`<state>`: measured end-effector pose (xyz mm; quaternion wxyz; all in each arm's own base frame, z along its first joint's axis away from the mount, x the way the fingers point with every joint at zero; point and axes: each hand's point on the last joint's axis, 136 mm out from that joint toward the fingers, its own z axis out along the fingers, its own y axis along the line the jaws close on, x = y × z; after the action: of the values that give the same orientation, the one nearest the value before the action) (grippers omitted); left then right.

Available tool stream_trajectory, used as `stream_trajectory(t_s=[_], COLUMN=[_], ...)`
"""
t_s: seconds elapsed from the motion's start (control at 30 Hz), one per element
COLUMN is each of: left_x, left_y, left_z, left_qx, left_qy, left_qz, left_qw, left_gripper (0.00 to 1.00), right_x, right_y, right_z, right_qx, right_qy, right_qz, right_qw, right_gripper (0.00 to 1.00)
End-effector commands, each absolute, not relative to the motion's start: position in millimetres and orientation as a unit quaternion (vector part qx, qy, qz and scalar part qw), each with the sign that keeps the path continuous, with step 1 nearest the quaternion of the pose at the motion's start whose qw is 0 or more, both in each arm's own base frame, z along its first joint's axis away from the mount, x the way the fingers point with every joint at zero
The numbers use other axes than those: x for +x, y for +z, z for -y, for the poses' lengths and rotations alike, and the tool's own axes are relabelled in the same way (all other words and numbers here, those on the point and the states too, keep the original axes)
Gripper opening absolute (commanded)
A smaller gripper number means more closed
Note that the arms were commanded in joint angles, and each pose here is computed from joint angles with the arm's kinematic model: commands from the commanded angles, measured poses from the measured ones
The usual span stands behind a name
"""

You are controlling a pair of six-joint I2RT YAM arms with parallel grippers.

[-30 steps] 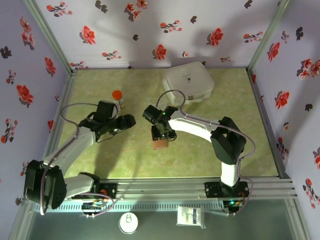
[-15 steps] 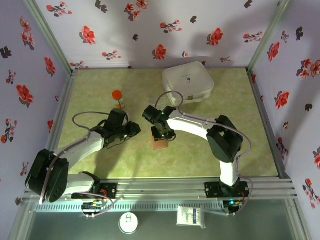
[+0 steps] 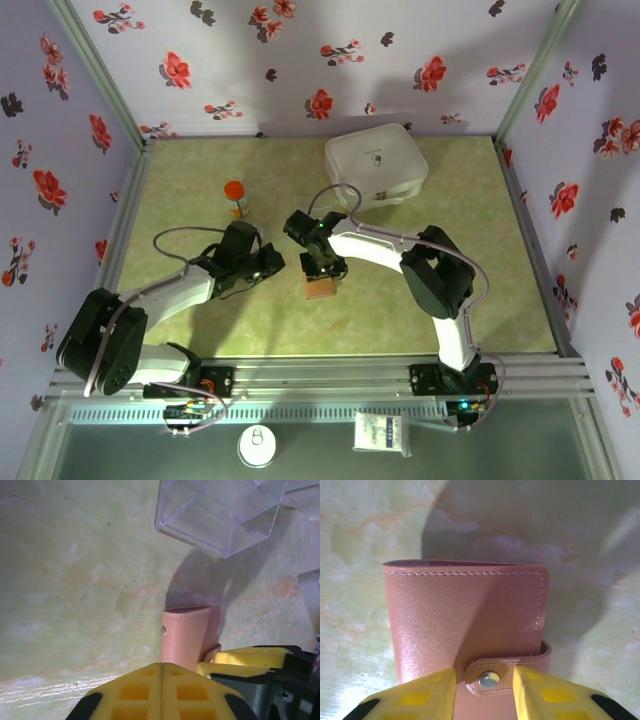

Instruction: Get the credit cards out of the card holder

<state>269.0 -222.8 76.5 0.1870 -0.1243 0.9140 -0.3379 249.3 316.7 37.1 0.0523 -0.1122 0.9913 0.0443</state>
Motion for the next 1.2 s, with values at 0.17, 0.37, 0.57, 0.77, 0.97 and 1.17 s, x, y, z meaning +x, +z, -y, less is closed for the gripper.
stream_trajectory(t_s=[0.17,0.37,0.57,0.77,0.97,1.17], left_x=[269.1,270.6,269.0,266.5,265.3,261.3], left_y=[75.5,73.0,65.6,56.8,39.3,19.0], left_z=[242.1,254.7,270.4,286.2,292.2,288.6], left_qx=[-0.107,-0.096,-0.084,-0.072,-0.077,-0.089], left_qy=[-0.36,-0.363,-0.365,-0.363,-0.353,-0.332], left_qz=[-0.91,-0.912,-0.915,-0.919,-0.926,-0.935], left_qw=[0.173,0.164,0.15,0.135,0.113,0.093], left_gripper=[0.0,0.0,0.0,0.0,0.0,0.0], right_x=[247.7,246.4,244.6,249.1,255.5,257.6], right_y=[21.1,16.4,16.8,30.9,57.4,71.8], right_z=[-311.2,-307.7,-305.9,-305.9,-304.9,-298.1], right_qx=[-0.11,-0.103,-0.098,-0.086,-0.08,-0.08], right_qy=[0.047,0.057,0.072,0.107,0.13,0.124], right_qz=[-0.992,-0.993,-0.992,-0.99,-0.986,-0.986], right_qw=[0.034,0.028,0.023,0.036,0.06,0.075], right_gripper=[0.3,0.21,0.13,0.04,0.07,0.09])
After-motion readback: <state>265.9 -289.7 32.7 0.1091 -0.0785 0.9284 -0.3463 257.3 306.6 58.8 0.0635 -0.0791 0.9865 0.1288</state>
